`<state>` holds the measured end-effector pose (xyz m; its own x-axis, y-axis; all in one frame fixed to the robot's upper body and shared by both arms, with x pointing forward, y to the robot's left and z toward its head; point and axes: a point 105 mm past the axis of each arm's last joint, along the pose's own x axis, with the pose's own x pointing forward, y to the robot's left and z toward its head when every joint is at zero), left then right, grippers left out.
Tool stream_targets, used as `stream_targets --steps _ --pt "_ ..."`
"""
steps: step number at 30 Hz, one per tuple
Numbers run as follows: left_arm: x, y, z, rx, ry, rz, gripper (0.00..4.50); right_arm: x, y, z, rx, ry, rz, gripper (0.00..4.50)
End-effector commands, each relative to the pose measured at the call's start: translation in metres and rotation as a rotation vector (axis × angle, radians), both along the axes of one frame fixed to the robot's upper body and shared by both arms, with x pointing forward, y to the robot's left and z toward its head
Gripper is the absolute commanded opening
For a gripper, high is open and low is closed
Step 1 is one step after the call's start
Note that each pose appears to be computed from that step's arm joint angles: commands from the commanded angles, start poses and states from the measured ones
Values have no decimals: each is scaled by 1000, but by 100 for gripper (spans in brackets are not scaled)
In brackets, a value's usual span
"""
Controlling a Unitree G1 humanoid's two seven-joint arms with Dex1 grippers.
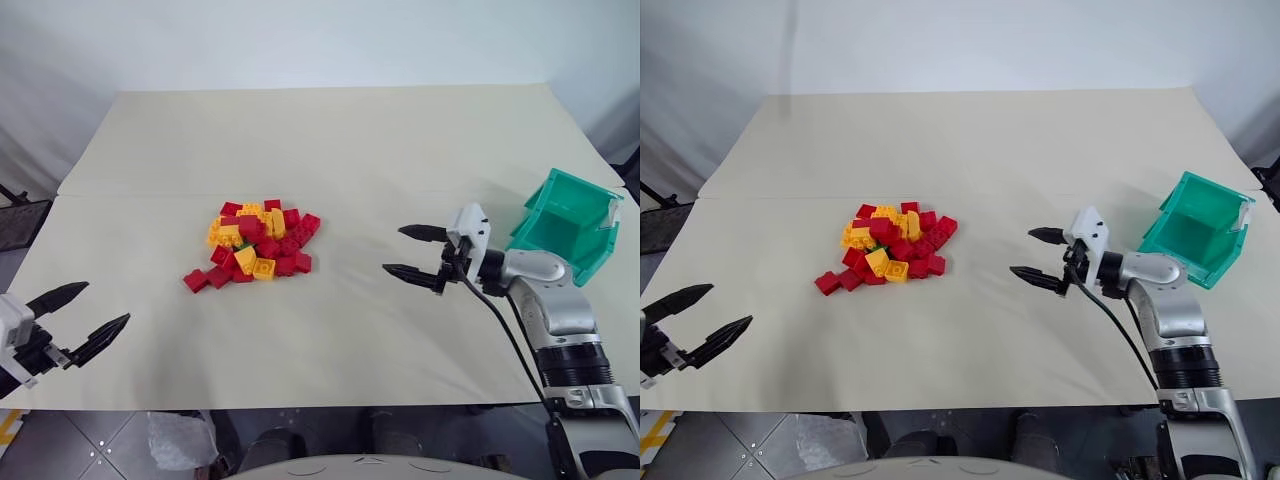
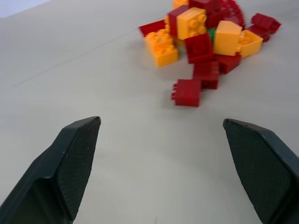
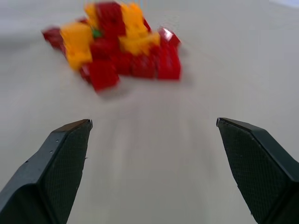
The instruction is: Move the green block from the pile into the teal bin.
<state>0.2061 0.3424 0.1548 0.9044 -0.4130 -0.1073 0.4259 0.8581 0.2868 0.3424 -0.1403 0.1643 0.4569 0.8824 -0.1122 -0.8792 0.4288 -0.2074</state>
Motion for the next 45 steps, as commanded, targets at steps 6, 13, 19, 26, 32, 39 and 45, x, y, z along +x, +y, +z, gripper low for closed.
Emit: stream_targets --steps 6,13,19,26,32,39,45 --pt "-17 -6 23 -88 -72 -28 169 -1 11 11 15 -30 44 450" --pt "0 -45 22 -126 -4 -253 1 -5 20 16 33 -27 82 450" --pt "38 -78 22 -128 22 -407 1 -7 29 20 66 -30 88 450" --pt "93 -125 14 -54 68 -600 1 -8 33 17 91 -32 52 450" --pt "131 -144 1 -29 85 -630 1 -13 31 15 109 -32 10 450" --pt "179 -137 -7 -1 52 -444 1 -18 21 12 115 -35 -54 450" --pt "193 -126 -4 -29 24 -350 1 -19 18 12 112 -33 -63 450"
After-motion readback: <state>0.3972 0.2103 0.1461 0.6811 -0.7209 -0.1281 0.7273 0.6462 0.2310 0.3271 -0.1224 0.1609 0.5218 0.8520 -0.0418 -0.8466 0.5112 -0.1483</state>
